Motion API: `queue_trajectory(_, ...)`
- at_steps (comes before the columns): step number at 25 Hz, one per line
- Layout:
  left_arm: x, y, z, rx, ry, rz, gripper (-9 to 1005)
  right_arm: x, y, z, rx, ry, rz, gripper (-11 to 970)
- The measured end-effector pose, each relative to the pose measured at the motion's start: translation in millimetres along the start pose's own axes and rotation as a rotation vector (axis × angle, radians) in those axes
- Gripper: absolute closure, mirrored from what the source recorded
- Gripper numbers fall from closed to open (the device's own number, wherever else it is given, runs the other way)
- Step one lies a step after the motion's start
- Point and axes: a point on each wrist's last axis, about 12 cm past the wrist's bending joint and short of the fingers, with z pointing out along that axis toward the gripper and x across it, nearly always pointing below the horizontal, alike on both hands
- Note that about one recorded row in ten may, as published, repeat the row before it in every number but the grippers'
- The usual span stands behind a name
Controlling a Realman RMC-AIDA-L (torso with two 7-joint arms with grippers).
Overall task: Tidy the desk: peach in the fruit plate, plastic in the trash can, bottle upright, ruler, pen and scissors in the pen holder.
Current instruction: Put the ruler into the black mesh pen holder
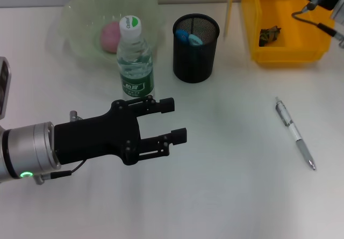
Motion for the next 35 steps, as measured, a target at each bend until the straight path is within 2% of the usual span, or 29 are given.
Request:
queue_trajectory(8, -0.7, 1.2, 1.0, -0.002, 0.002, 0.015, 298, 23.9, -0.1, 7.4, 0.035, -0.039, 0.072, 570)
queue_trajectory(14, -0.7, 1.4, 1.0, -0.003, 0.003, 0.028, 298, 30.7, 2.1, 16.7, 0.053, -0.089, 0.019, 570)
queue_trajectory(19, -0.4, 1.2, 0.7, -0.004, 0.003, 0.036, 298, 39.1, 5.6, 27.2, 0.045, -0.071, -0.017, 570)
queue_trajectory(35, 1.7, 1.6, 0.5, -0.012, 0.007, 0.081, 298, 48.1, 6.0, 36.3, 0.081, -0.051, -0.082, 569)
